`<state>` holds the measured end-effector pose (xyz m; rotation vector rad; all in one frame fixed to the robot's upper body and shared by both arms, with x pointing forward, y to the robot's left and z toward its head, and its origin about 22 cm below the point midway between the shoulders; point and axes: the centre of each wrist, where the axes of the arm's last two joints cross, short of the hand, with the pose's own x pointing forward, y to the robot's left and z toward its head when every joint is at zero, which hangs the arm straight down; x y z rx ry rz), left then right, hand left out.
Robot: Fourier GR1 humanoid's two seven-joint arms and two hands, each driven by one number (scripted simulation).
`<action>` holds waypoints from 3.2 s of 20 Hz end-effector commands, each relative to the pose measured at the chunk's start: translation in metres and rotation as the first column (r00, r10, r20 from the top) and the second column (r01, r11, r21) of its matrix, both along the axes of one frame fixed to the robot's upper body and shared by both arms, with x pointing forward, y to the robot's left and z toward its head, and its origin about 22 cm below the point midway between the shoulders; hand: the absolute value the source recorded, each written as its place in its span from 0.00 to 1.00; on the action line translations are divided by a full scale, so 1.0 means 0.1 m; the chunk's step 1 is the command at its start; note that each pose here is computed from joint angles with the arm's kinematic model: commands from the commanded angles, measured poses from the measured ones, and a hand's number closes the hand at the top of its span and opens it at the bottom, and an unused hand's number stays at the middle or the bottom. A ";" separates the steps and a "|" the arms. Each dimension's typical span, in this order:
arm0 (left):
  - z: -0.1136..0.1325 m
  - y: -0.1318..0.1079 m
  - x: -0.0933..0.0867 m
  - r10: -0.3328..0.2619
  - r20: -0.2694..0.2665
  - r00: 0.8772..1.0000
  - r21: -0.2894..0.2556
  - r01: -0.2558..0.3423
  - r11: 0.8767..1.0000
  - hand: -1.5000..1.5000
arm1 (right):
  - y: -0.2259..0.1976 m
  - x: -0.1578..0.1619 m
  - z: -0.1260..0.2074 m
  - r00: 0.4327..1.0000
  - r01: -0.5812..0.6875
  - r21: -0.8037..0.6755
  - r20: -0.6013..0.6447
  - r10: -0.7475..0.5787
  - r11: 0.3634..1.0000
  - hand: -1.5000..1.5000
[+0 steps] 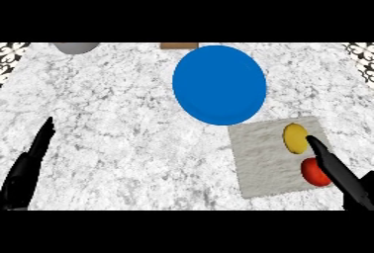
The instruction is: Pick the lemon from the placemat and place it in the plate
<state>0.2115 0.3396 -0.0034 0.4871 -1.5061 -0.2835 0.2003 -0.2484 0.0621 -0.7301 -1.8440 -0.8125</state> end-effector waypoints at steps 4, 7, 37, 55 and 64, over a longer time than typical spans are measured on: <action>0.03 -0.09 0.04 -0.018 0.002 1.000 -0.005 0.018 1.000 0.50 | -0.12 -0.42 -0.15 0.917 -0.149 -0.079 -0.383 0.108 0.986 0.00; -0.01 -0.13 -0.04 -0.026 0.015 1.000 0.004 0.026 1.000 0.50 | -0.38 -0.49 -0.03 0.840 -0.185 -0.095 -0.532 0.107 0.978 0.00; -0.06 -0.05 -0.09 -0.031 -0.001 1.000 -0.011 0.031 0.999 0.50 | -0.48 0.55 0.27 0.274 -0.493 0.161 -0.904 0.329 0.855 0.00; -0.18 0.04 0.07 -0.013 0.006 1.000 -0.022 0.013 1.000 0.50 | -0.62 0.50 -0.47 0.194 -0.523 0.221 -0.909 0.368 0.823 0.00; -0.04 -0.02 -0.08 -0.025 0.004 1.000 -0.017 0.025 1.000 0.50 | -0.45 0.87 -0.56 0.297 -0.547 0.159 -0.881 0.369 0.822 1.00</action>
